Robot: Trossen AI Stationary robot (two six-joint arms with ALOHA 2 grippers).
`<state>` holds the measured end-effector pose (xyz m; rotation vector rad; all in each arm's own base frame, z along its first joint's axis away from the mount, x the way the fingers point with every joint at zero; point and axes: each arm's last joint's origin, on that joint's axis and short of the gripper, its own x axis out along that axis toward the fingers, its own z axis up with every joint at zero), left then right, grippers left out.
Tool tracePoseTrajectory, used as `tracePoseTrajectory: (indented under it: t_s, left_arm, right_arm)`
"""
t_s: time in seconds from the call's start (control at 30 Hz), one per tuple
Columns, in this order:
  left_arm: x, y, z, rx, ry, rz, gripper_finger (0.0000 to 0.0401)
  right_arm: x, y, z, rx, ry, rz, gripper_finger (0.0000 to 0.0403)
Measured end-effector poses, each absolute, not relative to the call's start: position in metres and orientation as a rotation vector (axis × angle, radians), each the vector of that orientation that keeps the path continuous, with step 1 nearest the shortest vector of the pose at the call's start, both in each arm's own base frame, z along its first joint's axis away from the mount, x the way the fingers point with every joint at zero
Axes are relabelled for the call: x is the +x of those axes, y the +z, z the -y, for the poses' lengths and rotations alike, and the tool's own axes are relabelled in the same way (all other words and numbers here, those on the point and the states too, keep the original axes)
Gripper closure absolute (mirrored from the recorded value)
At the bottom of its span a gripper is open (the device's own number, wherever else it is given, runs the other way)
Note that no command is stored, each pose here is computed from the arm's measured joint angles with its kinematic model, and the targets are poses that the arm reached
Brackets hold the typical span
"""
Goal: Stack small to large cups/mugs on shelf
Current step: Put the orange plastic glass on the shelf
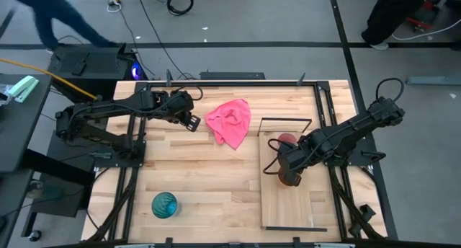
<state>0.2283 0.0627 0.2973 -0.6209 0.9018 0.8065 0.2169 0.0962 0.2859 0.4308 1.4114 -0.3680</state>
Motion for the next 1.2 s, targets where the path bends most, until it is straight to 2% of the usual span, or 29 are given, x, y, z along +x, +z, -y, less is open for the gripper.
tracePoseTrajectory:
  t_s: [0.23,0.67,1.2]
  left_arm:
    - [0.2284,0.2973,-0.0626,-0.620,0.806,-0.902,0.0335]
    - [0.2283,0.2972,-0.0627,-0.620,0.806,-0.902,0.0331]
    - [0.2283,0.2972,-0.0626,-0.621,0.807,-0.902,0.0326]
  right_arm:
    - [0.2147,0.2857,-0.0952,0.421,-0.382,-1.432,0.0361]
    - [0.2103,0.2854,-0.0972,0.422,-0.405,-1.461,0.0320]
    - [0.2082,0.2876,-0.0975,0.428,-0.398,-1.452,0.0319]
